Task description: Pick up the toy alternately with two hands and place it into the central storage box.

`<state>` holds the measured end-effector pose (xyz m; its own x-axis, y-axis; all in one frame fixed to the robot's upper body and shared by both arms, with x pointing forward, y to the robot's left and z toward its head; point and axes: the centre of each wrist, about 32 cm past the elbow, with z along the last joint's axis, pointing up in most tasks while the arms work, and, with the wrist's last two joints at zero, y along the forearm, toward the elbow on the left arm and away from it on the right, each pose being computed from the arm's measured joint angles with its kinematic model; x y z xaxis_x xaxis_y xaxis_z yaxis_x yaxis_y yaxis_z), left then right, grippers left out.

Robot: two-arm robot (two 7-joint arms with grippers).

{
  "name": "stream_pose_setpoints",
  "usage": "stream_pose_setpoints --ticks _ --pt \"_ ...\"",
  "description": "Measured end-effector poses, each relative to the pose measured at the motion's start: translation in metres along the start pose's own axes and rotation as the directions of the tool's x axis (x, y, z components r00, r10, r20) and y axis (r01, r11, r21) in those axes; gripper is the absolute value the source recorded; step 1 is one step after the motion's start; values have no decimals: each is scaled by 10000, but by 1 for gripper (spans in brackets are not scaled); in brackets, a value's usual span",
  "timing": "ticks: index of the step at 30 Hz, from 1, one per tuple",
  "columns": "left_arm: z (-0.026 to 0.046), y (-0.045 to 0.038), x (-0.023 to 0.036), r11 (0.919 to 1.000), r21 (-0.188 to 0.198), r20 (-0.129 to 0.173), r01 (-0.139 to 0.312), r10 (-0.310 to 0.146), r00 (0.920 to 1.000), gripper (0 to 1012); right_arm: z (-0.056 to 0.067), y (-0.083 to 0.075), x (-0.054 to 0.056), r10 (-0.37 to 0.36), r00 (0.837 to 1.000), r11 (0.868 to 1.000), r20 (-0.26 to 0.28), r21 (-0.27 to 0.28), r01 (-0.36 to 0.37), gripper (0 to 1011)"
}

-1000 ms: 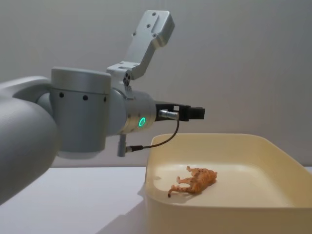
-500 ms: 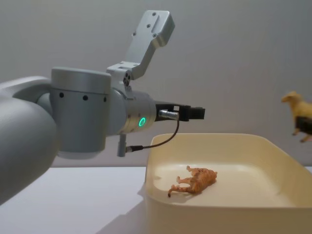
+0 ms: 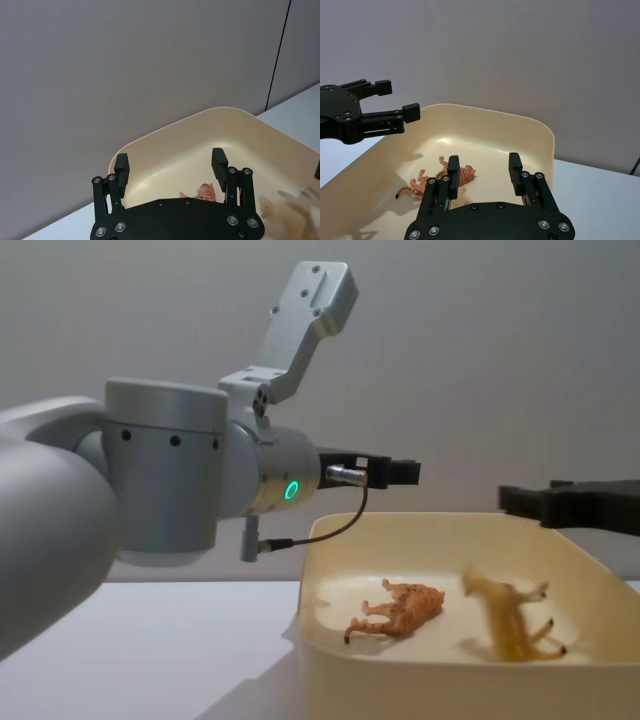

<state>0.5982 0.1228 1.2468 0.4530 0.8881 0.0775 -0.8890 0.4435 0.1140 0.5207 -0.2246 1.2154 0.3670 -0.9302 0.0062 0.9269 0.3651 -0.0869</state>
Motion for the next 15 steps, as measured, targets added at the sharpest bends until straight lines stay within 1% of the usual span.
stream_pose_setpoints --ticks 3,6,8,9,10,12,14,15 --pt "0 0 0 10000 1 -1 0 0 10000 1001 8 70 -35 170 9999 9999 -2 -30 -170 658" --pt "0 0 0 10000 1 -1 0 0 10000 1001 14 107 -55 273 9996 9996 6 -40 -273 719" --pt "0 0 0 10000 1 0 1 -1 10000 1001 16 118 -61 301 9995 9995 8 -41 -301 794" --pt "0 0 0 10000 1 -1 1 -1 10000 1001 17 120 -61 303 9995 9995 10 -41 -303 806" --pt "0 0 0 10000 1 -1 1 -1 10000 1001 17 120 -60 302 9995 9995 13 -44 -302 867" --pt "0 0 0 10000 1 -1 1 -1 10000 1001 16 116 -52 278 9996 9996 23 -47 -278 901" --pt "0 0 0 10000 1 -1 1 -1 10000 1001 12 92 -25 179 9998 9998 21 -42 -179 963" --pt "0 0 0 10000 1 -1 1 -1 10000 1001 11 81 -14 126 9999 9999 8 -33 -126 972"
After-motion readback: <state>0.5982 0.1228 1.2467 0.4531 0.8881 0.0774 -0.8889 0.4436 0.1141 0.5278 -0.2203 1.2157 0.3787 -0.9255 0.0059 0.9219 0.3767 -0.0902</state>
